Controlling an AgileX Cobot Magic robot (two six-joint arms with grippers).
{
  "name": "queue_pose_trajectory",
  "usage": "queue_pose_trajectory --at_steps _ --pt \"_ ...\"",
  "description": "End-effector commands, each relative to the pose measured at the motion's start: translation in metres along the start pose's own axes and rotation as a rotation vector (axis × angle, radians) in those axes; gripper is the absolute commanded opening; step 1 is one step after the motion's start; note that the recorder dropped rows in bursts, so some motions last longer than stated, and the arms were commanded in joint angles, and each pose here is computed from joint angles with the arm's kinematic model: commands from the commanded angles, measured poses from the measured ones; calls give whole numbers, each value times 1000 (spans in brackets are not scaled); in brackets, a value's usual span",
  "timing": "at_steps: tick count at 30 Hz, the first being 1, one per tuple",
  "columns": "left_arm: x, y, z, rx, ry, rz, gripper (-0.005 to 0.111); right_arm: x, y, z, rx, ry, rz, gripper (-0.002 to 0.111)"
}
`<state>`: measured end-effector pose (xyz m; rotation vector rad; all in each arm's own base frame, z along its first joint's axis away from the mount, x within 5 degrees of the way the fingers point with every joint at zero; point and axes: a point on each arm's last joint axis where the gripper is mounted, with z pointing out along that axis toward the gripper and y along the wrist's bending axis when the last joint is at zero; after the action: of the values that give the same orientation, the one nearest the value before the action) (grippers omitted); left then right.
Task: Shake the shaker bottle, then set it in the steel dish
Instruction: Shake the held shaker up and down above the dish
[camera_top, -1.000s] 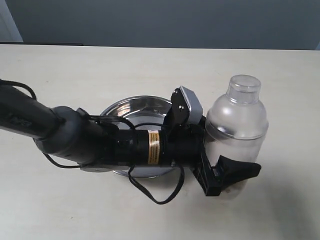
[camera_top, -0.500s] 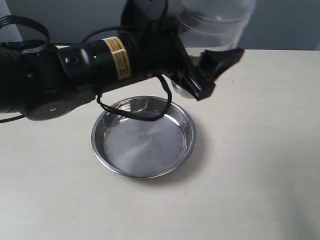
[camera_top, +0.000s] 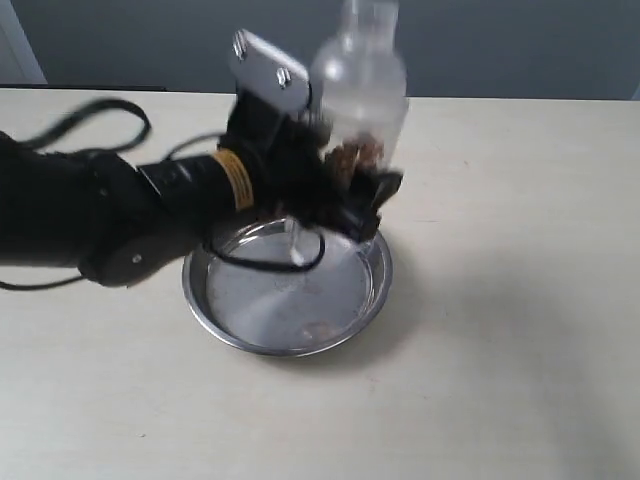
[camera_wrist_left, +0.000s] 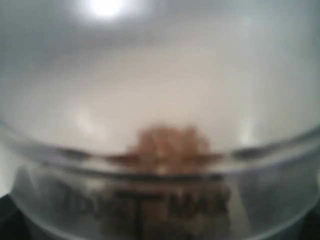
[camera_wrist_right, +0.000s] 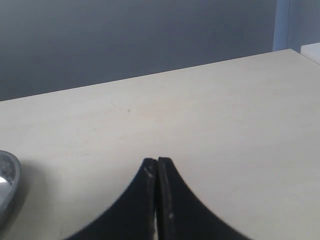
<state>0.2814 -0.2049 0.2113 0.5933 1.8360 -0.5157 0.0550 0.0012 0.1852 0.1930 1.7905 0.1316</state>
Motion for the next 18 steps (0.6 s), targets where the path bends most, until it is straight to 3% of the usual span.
queue_pose_trajectory --at_steps 1,3,4,7,9,10,14,15,18 --pt "-48 -9 -30 32 -171 68 1 -1 0 0 3 -13 -1 -1" --pt "-73 -11 -52 23 -263 99 1 -1 0 0 3 -13 -1 -1" --pt "-66 -6 -52 1 -234 61 1 -1 0 0 3 -13 -1 -1" --pt "-3 11 -30 -70 -15 -38 1 -1 0 0 3 -13 -1 -1" --pt "13 16 -23 -106 31 -105 1 -1 0 0 3 -13 -1 -1" --pt "4 14 -27 -91 -3 -85 1 -1 0 0 3 -13 -1 -1" --pt "-77 -9 -73 0 -293 78 1 -1 0 0 2 -13 1 -1" --pt "-83 -9 -80 -4 -317 77 1 -1 0 0 2 -13 -1 -1" --pt "-35 4 -60 -62 -128 26 1 -1 0 0 2 -13 -1 -1"
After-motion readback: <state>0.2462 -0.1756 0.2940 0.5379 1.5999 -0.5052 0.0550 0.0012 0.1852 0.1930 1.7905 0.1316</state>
